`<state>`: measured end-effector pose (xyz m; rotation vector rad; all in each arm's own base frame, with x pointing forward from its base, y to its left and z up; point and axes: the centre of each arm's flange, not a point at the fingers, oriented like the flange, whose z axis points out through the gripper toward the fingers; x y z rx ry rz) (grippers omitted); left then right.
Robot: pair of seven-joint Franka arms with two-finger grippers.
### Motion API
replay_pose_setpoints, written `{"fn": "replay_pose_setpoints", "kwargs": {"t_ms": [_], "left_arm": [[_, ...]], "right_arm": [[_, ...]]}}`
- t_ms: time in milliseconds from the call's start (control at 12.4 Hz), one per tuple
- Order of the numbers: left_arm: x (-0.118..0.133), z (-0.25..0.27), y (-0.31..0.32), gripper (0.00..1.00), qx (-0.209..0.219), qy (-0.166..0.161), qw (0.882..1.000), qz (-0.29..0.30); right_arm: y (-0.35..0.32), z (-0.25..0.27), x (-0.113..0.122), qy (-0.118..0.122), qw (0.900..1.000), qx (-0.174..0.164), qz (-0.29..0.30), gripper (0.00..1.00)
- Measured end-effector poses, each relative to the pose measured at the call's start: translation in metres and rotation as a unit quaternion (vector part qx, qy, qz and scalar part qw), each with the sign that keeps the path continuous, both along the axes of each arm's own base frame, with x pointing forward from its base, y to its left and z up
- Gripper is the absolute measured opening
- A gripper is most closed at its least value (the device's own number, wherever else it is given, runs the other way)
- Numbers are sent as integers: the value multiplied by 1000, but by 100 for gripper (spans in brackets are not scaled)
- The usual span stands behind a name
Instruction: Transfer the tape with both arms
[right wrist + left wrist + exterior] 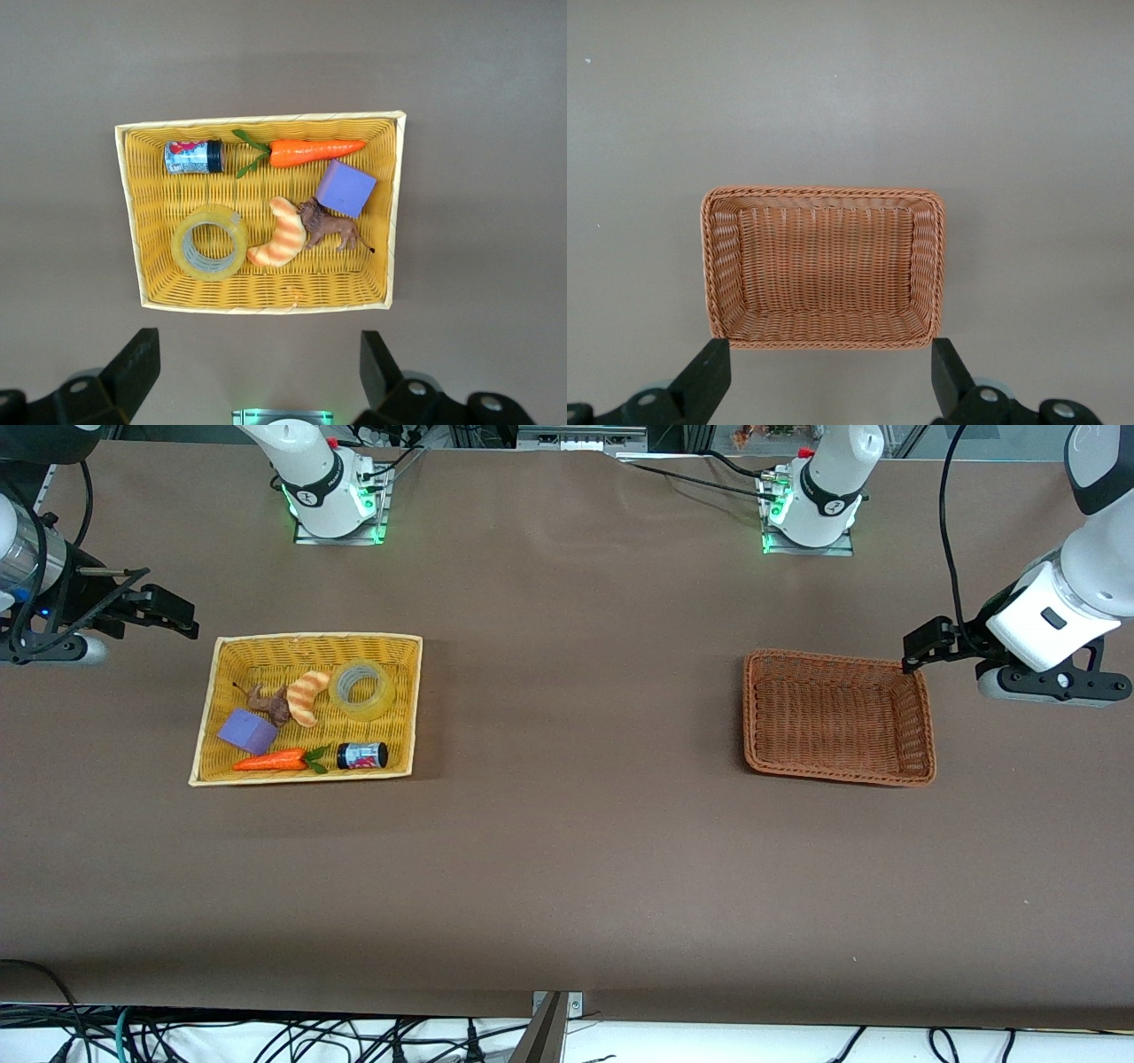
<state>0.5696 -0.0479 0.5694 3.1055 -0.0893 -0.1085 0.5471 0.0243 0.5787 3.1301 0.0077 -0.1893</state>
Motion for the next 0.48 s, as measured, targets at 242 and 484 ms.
{"fn": "replay_pose_setpoints", "kwargs": {"t_ms": [242,484], "left_arm": [[0,0,0,100,0,0,1000,0],[0,0,0,100,0,0,1000,0]], "right_arm": [[0,0,0,0,1000,0,0,100],[0,-2,0,5,1000,0,2,100]]}}
